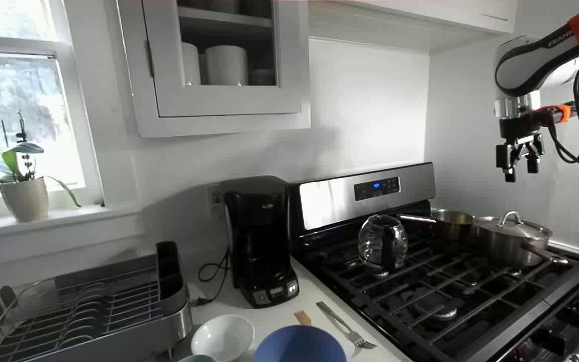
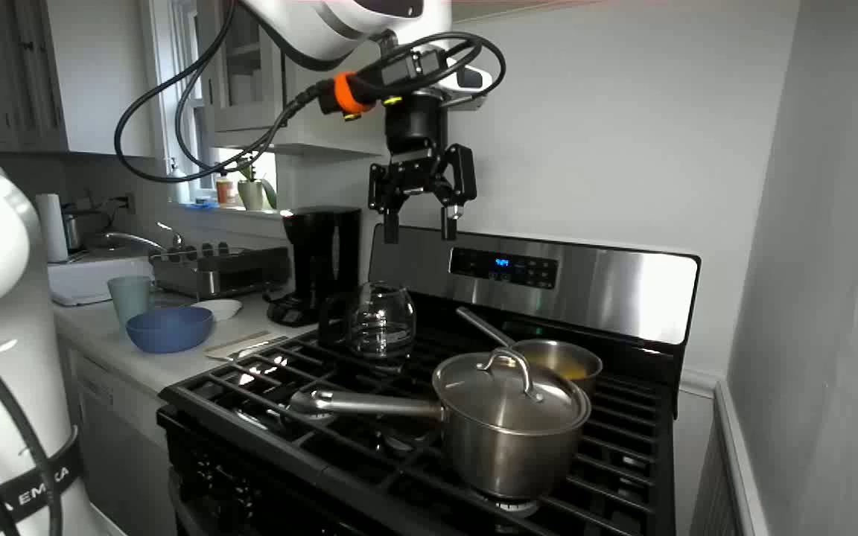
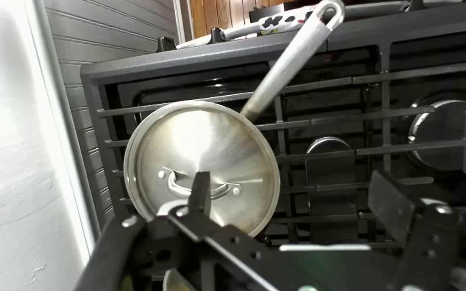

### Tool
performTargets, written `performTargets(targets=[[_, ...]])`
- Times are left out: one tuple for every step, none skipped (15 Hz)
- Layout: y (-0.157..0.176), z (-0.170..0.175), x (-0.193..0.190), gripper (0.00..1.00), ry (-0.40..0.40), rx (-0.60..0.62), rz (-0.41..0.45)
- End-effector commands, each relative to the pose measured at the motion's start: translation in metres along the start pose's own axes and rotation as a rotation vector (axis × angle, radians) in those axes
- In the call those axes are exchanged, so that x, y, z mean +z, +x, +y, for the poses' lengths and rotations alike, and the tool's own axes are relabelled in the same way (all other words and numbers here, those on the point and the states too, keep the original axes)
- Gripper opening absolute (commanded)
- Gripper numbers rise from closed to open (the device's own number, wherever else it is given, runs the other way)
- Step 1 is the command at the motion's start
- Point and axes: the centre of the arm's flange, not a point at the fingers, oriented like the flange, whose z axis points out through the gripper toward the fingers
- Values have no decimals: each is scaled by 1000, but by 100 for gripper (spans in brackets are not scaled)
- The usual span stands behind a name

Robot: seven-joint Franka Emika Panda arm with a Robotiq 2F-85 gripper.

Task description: Pick up the pot from the rear right plate of the stove and move it to the front left plate of the stove

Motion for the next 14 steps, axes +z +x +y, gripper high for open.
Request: performTargets(targets=[[0,0,0,100,0,0,0],[0,0,0,100,0,0,0],[0,0,0,100,0,0,0],[0,0,0,100,0,0,0],[0,0,0,100,0,0,0],[0,0,0,100,0,0,0],[0,0,0,100,0,0,0],[0,0,0,100,0,0,0],[15,-16,-5,100,31,40,-18],[27,-29,-7,100,57,96,-17],[41,-42,-8,100,97,158,-57],[54,-53,-9,100,129,201,-52],[68,-62,-7,100,169,241,-55],[84,-66,-4,100,184,294,-61]])
